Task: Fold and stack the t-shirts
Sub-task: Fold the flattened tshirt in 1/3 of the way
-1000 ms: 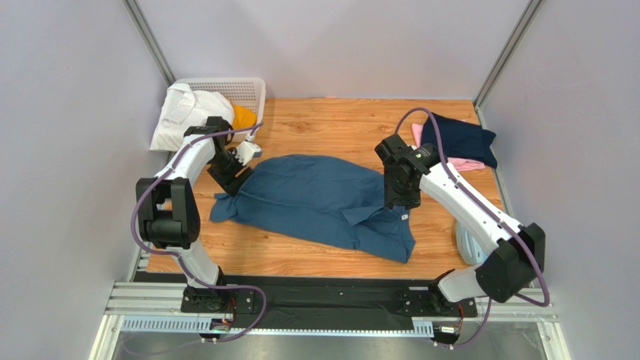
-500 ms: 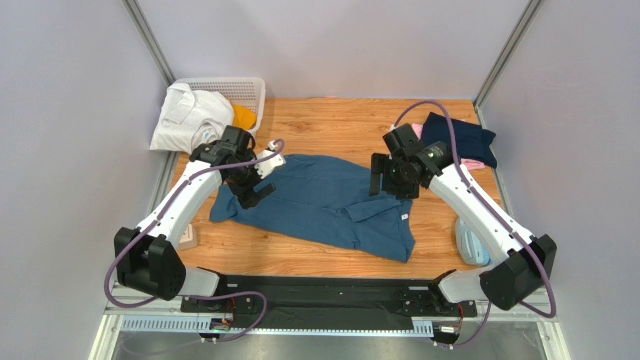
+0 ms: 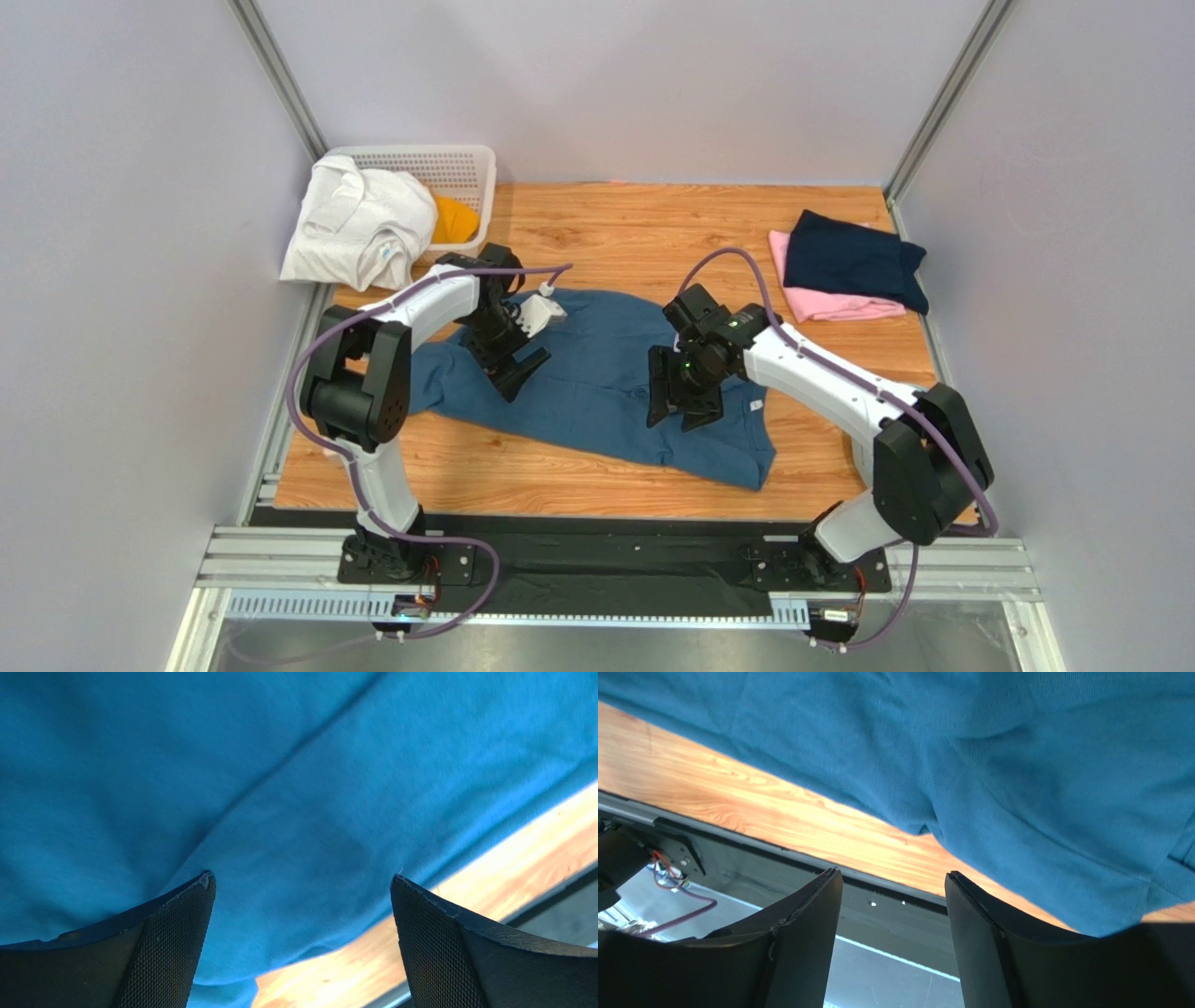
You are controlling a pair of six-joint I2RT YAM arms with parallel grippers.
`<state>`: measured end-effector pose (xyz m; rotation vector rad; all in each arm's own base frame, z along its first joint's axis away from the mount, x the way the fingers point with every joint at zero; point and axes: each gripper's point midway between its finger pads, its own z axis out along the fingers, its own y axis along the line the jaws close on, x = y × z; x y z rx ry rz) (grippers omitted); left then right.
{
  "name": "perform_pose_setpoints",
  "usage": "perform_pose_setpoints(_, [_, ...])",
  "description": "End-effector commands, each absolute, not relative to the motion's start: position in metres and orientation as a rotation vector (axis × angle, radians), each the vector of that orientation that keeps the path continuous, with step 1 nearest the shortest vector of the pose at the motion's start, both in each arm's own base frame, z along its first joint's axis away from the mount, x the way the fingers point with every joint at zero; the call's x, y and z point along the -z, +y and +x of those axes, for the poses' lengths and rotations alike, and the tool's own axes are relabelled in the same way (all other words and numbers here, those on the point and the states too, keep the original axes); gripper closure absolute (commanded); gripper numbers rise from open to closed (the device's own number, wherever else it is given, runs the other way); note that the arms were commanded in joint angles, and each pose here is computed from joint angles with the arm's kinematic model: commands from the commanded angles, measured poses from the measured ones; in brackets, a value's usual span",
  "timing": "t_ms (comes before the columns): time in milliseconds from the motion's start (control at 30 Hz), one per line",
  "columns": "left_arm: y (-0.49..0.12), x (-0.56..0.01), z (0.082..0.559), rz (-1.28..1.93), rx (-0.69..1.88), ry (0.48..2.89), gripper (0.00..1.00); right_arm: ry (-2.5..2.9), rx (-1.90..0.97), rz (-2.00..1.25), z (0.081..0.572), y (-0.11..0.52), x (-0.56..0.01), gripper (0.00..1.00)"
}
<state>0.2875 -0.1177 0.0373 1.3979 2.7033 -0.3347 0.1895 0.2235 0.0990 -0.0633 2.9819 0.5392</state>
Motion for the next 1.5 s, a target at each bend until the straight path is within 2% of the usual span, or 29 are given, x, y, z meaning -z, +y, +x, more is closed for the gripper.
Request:
perform_pose_setpoints(0, [-0.136, -0.046, 0.301, 1.365, 0.358, 2.640, 0.00, 2.936, -0.580, -0.089, 0.211, 0.241, -0.094, 0.40])
perform_pose_setpoints(267, [-0.136, -0.043, 0.294, 1.377, 0.336, 2.634, 0.00, 3.025, -0.527, -0.090, 0.227, 0.252, -0.053, 0.46])
perform_pose_setpoints(533, [-0.129, -0.041, 0.290, 1.408, 0.290, 2.627, 0.00, 3.010, -0.513, -0.058, 0.262, 0.247, -0.048, 0.48])
perform_pose_setpoints(967, [-0.123, -0.034, 0.279, 1.423, 0.271, 2.638, 0.00, 2.897, -0.493, -0.007, 0.362, 0.242, -0.063, 0.51])
perform_pose_setpoints(1067, [-0.123, -0.034, 0.278, 1.422, 0.274, 2.641, 0.00, 2.840, -0.464, -0.043, 0.382, 0.246, -0.093, 0.47])
perform_pose_setpoints(1167, [-0.123, -0.034, 0.277, 1.428, 0.267, 2.640, 0.00, 2.722, -0.392, -0.068, 0.392, 0.232, -0.145, 0.37])
perform_pose_setpoints(1233, [-0.123, -0.033, 0.276, 1.436, 0.266, 2.640, 0.00, 2.680, -0.354, -0.075, 0.386, 0.219, -0.169, 0.32])
perform_pose_setpoints(1333, [-0.123, -0.032, 0.276, 1.434, 0.266, 2.642, 0.00, 2.623, -0.406, -0.055, 0.360, 0.209, -0.209, 0.34])
perform_pose_setpoints(1433, [-0.123, -0.032, 0.277, 1.434, 0.267, 2.636, 0.00, 2.646, -0.538, -0.013, 0.317, 0.209, -0.197, 0.36])
perform_pose_setpoints(1467, [-0.124, -0.032, 0.278, 1.436, 0.269, 2.634, 0.00, 2.704, -0.535, 0.000, 0.295, 0.201, -0.173, 0.37])
